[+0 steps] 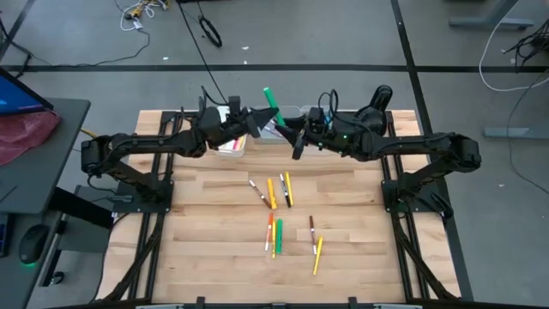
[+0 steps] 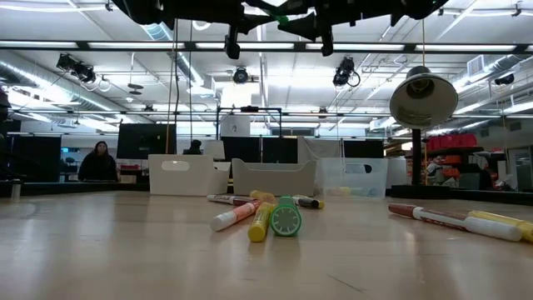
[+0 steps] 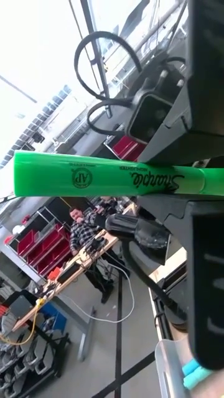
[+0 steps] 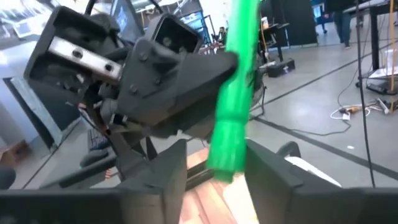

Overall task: Pick & Place Markers
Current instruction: Put the green highlighter pen into the transparent bin

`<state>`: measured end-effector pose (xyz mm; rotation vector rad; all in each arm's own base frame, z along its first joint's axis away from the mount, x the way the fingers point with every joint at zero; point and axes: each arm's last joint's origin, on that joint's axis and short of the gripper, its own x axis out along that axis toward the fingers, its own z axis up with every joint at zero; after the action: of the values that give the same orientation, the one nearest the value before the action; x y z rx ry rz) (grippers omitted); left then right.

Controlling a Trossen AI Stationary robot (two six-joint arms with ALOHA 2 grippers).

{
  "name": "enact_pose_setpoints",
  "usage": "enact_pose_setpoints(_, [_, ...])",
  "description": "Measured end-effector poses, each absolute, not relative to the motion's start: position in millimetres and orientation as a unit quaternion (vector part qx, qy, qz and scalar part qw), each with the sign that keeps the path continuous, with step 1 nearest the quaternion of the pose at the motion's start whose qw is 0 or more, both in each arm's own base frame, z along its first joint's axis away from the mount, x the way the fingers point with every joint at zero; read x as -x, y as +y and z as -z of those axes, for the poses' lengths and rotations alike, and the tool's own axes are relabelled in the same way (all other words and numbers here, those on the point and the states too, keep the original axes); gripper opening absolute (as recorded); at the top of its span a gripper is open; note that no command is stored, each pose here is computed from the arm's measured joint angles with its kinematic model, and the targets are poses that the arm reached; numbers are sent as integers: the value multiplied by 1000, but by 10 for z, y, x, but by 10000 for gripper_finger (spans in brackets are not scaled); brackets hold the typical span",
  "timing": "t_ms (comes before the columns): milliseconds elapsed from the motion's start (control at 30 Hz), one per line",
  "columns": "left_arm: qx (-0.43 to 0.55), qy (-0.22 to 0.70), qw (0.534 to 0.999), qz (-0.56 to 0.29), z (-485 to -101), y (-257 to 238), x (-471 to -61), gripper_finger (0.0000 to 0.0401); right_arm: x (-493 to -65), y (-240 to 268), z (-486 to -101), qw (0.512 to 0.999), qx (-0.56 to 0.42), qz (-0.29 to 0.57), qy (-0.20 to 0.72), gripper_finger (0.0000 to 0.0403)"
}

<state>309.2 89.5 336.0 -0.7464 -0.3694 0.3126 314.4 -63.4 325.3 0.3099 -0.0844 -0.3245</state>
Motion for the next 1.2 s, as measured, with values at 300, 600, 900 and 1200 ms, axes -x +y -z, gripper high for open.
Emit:
enact_pose_setpoints(300, [360, -180, 903, -152, -3365, 893, -3090, 82, -3138, -636, -3264, 974, -150, 161, -45, 45])
enact_pose_setpoints(600, [334, -165, 916, -148, -3353, 887, -3096, 143, -2918, -604, -3383, 972, -165, 164, -12, 45])
enact_pose_setpoints(900, [339, -73, 934, -93, -3226, 910, -3110, 220, -2515, -549, -3351, 936, -265, 204, 113, 45])
enact_pose_setpoints(1200, [362, 41, 930, -53, -3041, 852, -3118, 217, -2312, -617, -3195, 793, -342, 310, 397, 45])
